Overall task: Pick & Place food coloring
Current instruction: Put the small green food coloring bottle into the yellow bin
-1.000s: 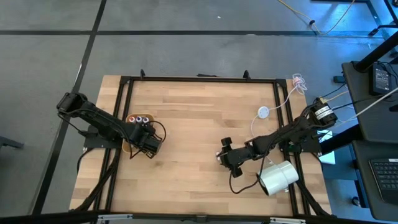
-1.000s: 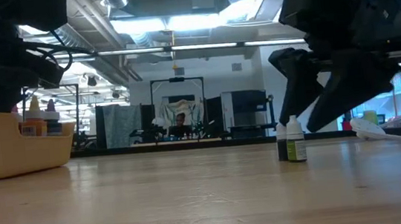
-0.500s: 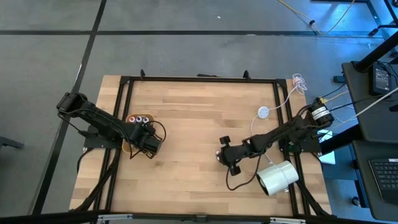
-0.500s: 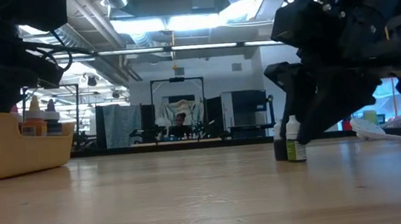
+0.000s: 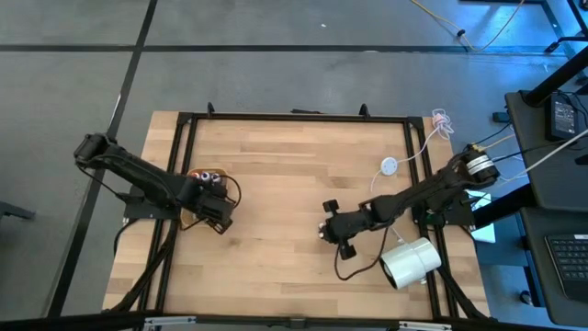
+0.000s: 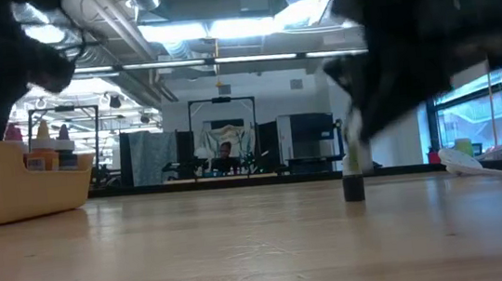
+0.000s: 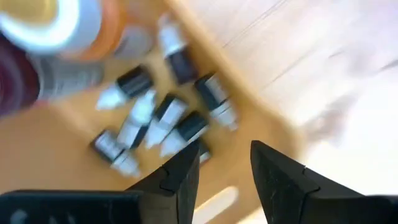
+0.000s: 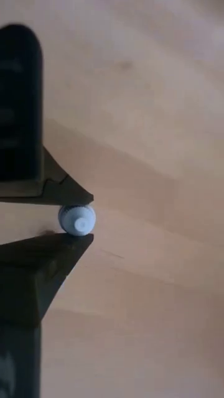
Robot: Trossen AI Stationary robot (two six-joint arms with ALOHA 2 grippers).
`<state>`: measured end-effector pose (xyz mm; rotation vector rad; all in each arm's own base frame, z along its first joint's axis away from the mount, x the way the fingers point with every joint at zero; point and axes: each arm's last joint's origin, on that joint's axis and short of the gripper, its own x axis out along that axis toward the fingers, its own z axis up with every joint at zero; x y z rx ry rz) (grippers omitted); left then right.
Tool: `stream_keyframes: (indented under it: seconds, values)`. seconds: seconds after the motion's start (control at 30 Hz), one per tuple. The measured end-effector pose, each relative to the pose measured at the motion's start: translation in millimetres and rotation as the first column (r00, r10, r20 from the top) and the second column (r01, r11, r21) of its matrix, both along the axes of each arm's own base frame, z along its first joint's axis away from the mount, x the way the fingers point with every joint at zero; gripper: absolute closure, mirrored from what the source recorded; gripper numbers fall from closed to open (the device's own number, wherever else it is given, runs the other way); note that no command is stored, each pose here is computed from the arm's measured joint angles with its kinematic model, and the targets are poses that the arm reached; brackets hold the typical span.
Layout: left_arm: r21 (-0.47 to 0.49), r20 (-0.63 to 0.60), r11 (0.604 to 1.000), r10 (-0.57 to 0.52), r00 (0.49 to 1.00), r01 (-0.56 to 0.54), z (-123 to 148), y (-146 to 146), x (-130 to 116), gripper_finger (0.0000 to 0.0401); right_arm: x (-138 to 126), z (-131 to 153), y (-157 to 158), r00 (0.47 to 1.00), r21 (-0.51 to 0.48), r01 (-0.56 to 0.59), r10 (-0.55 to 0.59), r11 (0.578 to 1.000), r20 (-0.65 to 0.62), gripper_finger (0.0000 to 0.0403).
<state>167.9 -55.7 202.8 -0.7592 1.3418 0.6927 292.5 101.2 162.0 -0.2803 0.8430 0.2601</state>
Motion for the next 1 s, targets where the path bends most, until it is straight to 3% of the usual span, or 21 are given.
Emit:
stream_keyframes:
  seconds: [0.07,0.17,0.27,0.4,0.5,0.7,0.83,0.9,1.0]
  values:
    - [0.032,0.092,0.999,-0.038,0.995,0.035,8,1,-1,0.0262,-1,19,0,0.998,0.005,-0.023,0.022,1.0,0.059,0.0341]
    - [0.185,0.283,0.98,-0.128,0.95,0.077,22,0,0,0.026,-6,47,-7,0.984,0.006,-0.04,0.038,0.999,0.176,0.0341]
    - [0.361,0.453,0.926,-0.275,0.848,0.108,37,-5,6,0.026,-9,71,-16,0.956,0.007,-0.028,0.025,1.0,0.291,0.0341]
    - [0.504,0.583,0.856,-0.437,0.685,0.116,56,-13,22,0.026,-7,95,-21,0.884,-0.009,-0.043,0.043,0.999,0.466,0.0341]
    - [0.61,0.589,0.779,-0.569,0.574,0.146,62,-20,38,0.026,-3,106,-22,0.817,-0.023,-0.071,0.072,0.997,0.572,0.0341]
    - [0.783,0.5,0.601,-0.762,0.411,0.162,55,-38,77,0.026,2,115,-20,0.731,-0.071,-0.092,0.115,0.993,0.673,0.0337]
    - [0.842,0.461,0.522,-0.827,0.321,0.136,41,-50,103,0.026,6,117,-18,0.688,-0.071,-0.14,0.149,0.988,0.71,0.0339]
    - [0.855,0.461,0.508,-0.839,0.289,0.11,34,-54,112,0.0262,7,116,-17,0.683,-0.072,-0.14,0.149,0.987,0.715,0.0337]
    - [0.853,0.479,0.517,-0.833,0.277,0.079,25,-58,122,0.0264,9,114,-17,0.681,-0.076,-0.14,0.152,0.987,0.717,0.0333]
